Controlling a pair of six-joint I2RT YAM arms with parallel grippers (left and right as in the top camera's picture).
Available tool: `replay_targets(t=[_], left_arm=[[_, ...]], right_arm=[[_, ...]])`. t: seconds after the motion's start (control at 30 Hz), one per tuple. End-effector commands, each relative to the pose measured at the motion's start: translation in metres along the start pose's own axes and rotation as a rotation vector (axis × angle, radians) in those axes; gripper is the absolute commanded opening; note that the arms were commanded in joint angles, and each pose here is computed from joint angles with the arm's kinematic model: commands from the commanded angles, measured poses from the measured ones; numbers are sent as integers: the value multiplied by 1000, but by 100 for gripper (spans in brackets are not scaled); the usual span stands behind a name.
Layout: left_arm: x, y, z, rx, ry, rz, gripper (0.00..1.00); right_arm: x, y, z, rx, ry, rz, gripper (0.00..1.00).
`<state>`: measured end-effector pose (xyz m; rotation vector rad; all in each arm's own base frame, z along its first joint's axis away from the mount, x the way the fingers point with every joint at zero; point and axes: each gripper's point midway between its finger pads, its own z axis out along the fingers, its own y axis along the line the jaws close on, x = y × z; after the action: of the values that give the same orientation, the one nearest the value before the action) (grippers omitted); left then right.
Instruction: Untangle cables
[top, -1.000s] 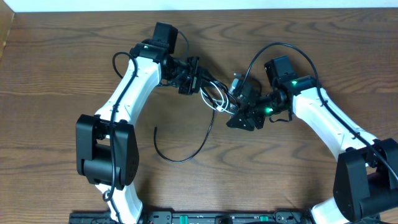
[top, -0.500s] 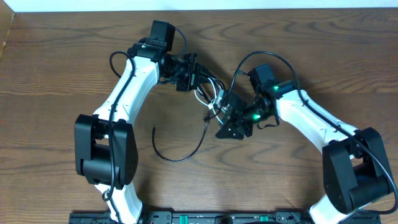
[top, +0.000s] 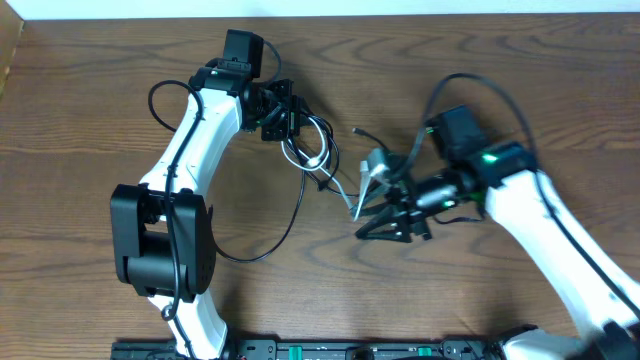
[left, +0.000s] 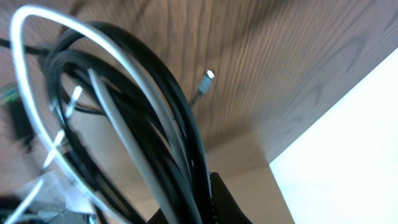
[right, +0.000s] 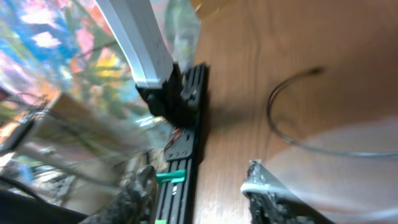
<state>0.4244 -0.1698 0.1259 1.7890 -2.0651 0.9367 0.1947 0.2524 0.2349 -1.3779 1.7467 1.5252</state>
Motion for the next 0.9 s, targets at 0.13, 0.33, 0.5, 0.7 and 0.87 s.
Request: replay_targets(t=[0.13,0.33,0.5,0.7,0.87], left_arm=[[-9,-16,-3,58,-55,129,8],[38,-49,-10,217,154,486,7],[90,-31,-8,260,352,909,7],[112,12,8,197,424,1226,7],[135,2,-2,328,497,1383,7]], right_arm=[[-10,-29,-77,421,-64,223,39],[12,-80,-118,783,-63,500,49],[-8,-97,-133,870,-155,486,56],[-1,-114,-157,1041,-202,588,57],[-4,-119,-167,1080,-232,583,54]])
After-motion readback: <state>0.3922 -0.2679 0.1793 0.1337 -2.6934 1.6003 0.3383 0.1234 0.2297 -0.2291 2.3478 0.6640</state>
